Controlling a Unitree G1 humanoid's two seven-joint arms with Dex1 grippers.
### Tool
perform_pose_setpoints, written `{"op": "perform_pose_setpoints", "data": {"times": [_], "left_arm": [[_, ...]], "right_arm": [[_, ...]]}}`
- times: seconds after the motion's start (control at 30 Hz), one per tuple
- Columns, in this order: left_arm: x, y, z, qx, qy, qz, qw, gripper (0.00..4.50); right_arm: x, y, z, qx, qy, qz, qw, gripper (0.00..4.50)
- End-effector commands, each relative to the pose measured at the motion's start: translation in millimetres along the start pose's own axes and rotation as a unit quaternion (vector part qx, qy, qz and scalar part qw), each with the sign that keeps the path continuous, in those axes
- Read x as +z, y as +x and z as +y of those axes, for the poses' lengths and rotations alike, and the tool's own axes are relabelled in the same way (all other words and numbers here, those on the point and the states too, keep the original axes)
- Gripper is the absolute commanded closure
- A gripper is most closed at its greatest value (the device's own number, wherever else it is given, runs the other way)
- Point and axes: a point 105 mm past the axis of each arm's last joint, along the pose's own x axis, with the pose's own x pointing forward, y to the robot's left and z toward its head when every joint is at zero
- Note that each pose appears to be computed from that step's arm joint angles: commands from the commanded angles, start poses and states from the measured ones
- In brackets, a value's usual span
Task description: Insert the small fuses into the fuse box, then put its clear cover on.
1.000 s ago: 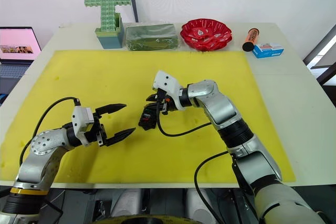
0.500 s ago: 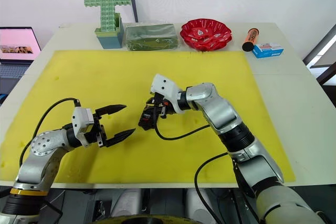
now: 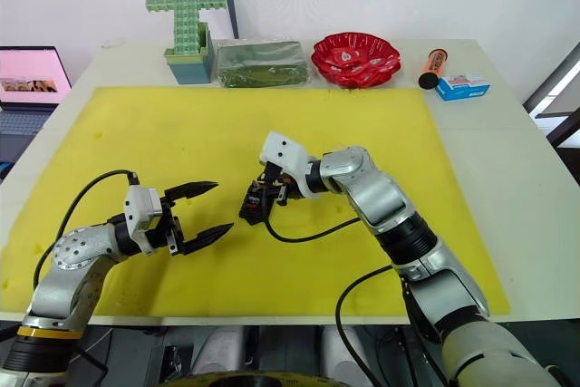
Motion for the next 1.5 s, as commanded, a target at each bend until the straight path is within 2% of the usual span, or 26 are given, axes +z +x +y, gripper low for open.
{"op": "perform_pose_setpoints", "data": {"times": [0.03,0.2,0.27,0.33,0.4,0.43,0.77,1.13,1.23,1.5], "left_arm": [[7,1,1,-0.002,0.014,-0.012,1.0,0.0],[7,0,0,-0.003,0.014,-0.013,1.0,0.0],[7,1,0,-0.003,0.015,-0.013,1.0,0.0],[8,1,0,-0.003,0.015,-0.013,1.0,0.0],[8,1,0,-0.003,0.015,-0.013,1.0,0.0],[9,2,0,-0.003,0.015,-0.013,1.0,0.0],[12,4,-1,-0.002,0.016,-0.014,1.0,0.0],[12,3,-1,-0.004,0.015,-0.013,1.0,0.0],[10,2,0,-0.003,0.014,-0.011,1.0,0.0],[6,0,-1,-0.002,0.012,-0.01,1.0,0.0]], "right_arm": [[11,-5,-2,-0.007,-0.004,-0.015,1.0,3.15],[12,-4,1,0.005,0.026,-0.015,1.0,3.15],[11,-4,2,0.008,0.032,-0.014,0.999,3.58],[12,-4,4,0.011,0.038,-0.016,0.999,3.77],[13,-4,5,0.015,0.048,-0.019,0.999,4.34],[13,-4,6,0.016,0.051,-0.019,0.998,4.48],[14,-6,9,0.028,0.054,-0.016,0.998,4.48],[25,-8,7,0.03,0.037,-0.046,0.998,4.48],[26,-8,8,0.035,0.032,-0.048,0.998,3.71],[30,-11,4,0.03,0.019,-0.055,0.998,0.78]]}}
